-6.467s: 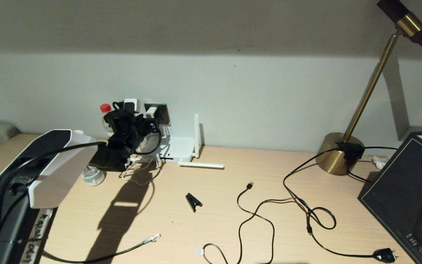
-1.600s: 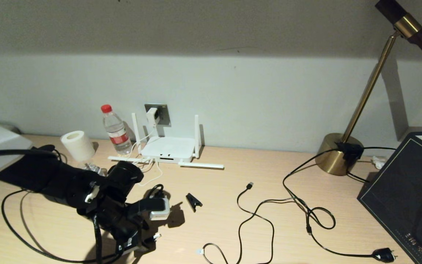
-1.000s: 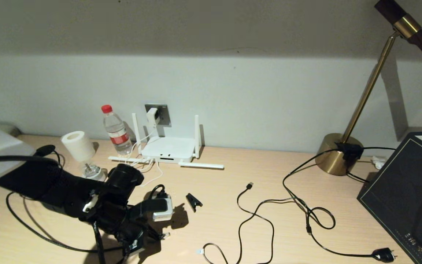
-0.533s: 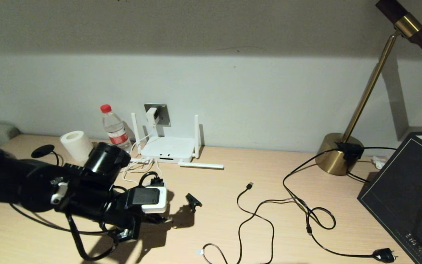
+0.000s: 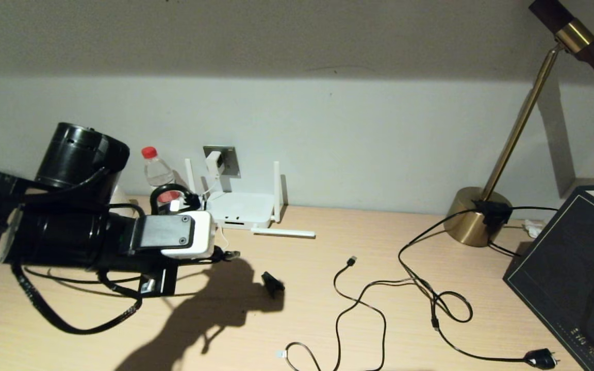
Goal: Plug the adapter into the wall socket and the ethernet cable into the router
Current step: Hand it to the other hand
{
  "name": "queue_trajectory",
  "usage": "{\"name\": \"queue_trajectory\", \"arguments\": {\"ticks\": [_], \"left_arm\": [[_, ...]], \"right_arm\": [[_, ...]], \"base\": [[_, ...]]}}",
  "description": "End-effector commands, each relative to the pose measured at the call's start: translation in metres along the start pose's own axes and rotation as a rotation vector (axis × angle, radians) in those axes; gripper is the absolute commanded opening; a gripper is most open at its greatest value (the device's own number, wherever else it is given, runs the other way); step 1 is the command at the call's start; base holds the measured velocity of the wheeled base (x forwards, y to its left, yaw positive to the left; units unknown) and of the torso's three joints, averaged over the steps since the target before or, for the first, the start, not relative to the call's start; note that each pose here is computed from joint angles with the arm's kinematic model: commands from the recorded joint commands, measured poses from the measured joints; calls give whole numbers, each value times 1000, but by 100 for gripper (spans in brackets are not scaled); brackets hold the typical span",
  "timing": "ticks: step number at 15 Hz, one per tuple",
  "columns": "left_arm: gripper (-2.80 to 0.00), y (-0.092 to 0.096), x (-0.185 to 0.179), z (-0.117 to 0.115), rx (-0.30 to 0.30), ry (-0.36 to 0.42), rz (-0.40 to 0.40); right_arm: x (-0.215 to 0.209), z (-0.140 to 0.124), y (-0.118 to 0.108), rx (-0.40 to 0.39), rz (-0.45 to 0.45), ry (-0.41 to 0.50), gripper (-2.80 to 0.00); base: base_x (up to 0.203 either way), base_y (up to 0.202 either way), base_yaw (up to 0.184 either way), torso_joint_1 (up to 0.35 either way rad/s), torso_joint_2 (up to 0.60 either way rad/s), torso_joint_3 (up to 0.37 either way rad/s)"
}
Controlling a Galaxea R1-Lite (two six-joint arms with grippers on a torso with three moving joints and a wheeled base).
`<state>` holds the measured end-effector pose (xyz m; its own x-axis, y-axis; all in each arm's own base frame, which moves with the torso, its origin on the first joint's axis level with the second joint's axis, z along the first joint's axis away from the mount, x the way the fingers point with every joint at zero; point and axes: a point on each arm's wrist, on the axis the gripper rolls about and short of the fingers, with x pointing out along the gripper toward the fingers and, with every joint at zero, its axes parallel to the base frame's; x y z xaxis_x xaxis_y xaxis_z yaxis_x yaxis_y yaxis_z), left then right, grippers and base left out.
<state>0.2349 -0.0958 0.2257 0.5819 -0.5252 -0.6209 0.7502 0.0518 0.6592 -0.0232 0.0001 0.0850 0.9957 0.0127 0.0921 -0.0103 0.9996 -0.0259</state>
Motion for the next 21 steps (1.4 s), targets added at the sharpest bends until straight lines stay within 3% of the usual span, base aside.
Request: {"name": "queue_trajectory", "arguments": {"ticks": [1, 3, 5, 6, 7, 10, 13, 16, 18, 21], "left_arm": [[-280, -6, -4, 0, 8, -16, 35], [-280, -6, -3, -1, -25, -38, 85], [-280, -12, -3, -1, -26, -33, 74], [-280, -11, -2, -2, -26, -34, 73], [-280, -10, -5, 0, -20, -44, 84], [-280, -6, -11, 10, 1, -68, 115], [-280, -2, -16, 13, 11, -80, 136], [-280, 3, -14, 31, 53, -135, 140], [-280, 8, -12, 42, 71, -166, 146], [-280, 7, -15, 47, 83, -183, 148]], "right_arm": [[2, -10, 0, 31, -4, 36, -280], [1, -7, 0, 36, -12, 24, -280], [-2, 26, -1, 91, -3, -25, -280], [0, 44, -1, 149, 23, -1, -280], [9, 64, 0, 217, 80, 63, -280], [75, 103, 5, 377, 298, 367, -280], [152, 126, 16, 470, 488, 544, -280], [204, 143, 59, 478, 776, 639, -280], [223, 147, 95, 454, 905, 688, -280], [239, 143, 135, 411, 976, 718, -280]], "base": [[0, 0, 0, 0, 0, 0], [0, 0, 0, 0, 0, 0], [0, 0, 0, 0, 0, 0], [0, 0, 0, 0, 0, 0], [0, 0, 0, 0, 0, 0], [0, 0, 0, 0, 0, 0], [0, 0, 0, 0, 0, 0], [0, 0, 0, 0, 0, 0], [0, 0, 0, 0, 0, 0], [0, 0, 0, 0, 0, 0]]}}
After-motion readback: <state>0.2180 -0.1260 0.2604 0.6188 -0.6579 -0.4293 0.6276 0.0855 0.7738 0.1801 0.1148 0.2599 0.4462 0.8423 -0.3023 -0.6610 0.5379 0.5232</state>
